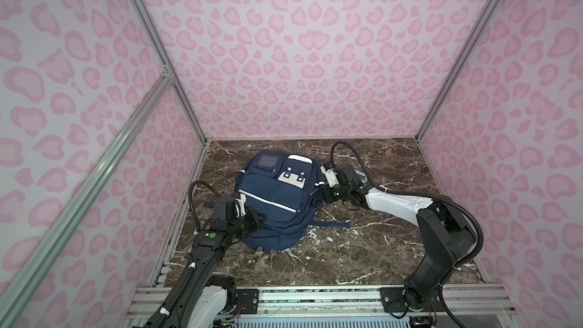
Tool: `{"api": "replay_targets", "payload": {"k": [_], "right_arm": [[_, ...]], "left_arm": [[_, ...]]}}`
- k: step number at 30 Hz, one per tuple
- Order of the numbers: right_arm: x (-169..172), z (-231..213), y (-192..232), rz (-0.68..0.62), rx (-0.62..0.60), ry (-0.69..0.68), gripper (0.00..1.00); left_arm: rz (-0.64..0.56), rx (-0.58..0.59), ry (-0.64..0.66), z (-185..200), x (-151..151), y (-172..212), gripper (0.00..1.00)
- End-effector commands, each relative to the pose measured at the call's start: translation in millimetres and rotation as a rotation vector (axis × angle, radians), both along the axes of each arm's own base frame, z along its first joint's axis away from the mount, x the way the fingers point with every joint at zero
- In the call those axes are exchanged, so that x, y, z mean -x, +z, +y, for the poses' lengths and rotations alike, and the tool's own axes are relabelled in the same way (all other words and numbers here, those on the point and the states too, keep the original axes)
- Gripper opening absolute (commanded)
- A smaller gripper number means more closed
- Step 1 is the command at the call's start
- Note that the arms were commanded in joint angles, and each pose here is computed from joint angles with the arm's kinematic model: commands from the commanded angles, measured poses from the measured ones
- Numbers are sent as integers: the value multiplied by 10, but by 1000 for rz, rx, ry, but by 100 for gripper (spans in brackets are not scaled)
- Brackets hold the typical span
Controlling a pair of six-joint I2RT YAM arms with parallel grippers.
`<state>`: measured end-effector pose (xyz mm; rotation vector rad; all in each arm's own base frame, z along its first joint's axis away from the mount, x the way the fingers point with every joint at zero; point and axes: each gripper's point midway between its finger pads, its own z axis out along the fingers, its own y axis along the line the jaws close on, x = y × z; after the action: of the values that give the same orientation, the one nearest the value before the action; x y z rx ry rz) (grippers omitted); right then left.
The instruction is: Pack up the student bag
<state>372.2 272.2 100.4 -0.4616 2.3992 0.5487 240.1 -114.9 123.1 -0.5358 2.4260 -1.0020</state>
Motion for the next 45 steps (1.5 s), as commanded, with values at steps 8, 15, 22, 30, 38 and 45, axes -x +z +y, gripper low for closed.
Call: {"api": "replay_targets", "payload": {"k": [8,15,22,30,38,45], "right_arm": [[-87,776,398,1,-96,160,92],[-32,1174,1,107,-21,260,65],[291,885,-171,170,29,265,30],[388,935,8,156,-31,374,21],[-226,980,303,85,-65,230,61],[-263,1373,31,185,-97,301,59]], "left_arm": [[-30,-87,17,126,-243,70,8],[-14,-145,93,291,-436,-31,7],[-34,-190,173,495,-815,-15,9],[-74,-241,214,590,-1142,125,16],[-104,-287,277,725,-961,189,53],[-121,-229,264,592,-1170,164,86]]}}
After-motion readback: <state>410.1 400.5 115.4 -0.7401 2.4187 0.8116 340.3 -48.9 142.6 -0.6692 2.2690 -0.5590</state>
